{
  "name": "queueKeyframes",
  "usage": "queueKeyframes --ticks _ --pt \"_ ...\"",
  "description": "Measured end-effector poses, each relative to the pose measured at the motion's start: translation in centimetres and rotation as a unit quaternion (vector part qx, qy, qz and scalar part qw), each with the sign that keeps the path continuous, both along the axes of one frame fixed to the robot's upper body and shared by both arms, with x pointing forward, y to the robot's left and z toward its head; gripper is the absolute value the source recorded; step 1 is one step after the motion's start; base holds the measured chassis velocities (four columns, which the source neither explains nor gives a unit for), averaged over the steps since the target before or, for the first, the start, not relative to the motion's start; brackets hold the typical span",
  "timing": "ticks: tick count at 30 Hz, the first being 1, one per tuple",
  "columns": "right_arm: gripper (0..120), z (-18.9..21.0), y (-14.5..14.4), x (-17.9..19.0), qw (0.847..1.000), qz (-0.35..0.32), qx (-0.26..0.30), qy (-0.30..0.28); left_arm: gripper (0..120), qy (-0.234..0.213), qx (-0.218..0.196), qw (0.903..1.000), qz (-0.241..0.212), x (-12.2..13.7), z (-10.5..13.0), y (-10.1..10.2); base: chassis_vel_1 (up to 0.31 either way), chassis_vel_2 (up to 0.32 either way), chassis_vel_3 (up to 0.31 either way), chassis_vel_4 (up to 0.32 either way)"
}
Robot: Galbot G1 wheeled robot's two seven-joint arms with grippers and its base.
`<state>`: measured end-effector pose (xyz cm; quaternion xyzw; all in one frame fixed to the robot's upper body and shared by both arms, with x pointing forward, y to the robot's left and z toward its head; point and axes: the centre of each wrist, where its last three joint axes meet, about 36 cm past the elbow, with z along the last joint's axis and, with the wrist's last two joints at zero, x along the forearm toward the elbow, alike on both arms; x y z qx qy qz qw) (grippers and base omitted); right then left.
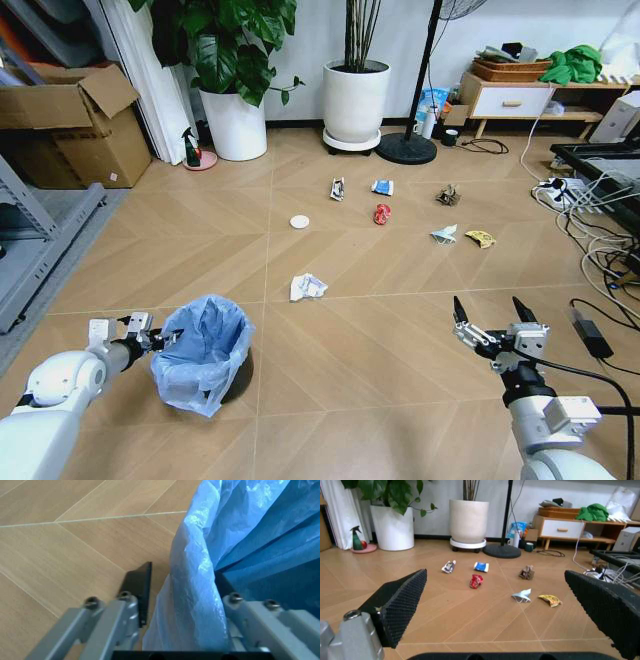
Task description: Pick up the trash bin and place the garbage on the floor into it.
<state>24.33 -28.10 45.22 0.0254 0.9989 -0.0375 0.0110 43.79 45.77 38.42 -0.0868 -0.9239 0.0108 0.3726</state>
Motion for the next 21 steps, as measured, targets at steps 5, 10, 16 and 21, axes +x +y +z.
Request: queueKeyframes --ticks 5,10,16,21 --pt "100 0.0 0.0 0.1 1.000 -0.001 0.001 -0.001 11 0.000 0.001 1.0000 -0.005 0.0 0.1 0.0 0.000 0.000 0.000 0.000" --pt "100 0.0 0.1 0.1 1.000 -0.002 0.001 -0.001 0 0.000 0.000 1.0000 -0.008 -0.1 0.1 -0.1 0.000 0.000 0.000 0.000" --pt "100 0.2 0.0 0.4 1.000 -0.007 0.000 -0.001 0 -0.008 -0.003 1.0000 0.005 -0.9 0.7 0.2 0.000 0.000 0.000 0.000" --pt "100 0.4 -0.1 0.7 1.000 -0.008 0.002 -0.002 0 -0.024 0.003 0.9996 0.015 -1.6 1.7 0.6 0.000 0.000 0.000 0.000"
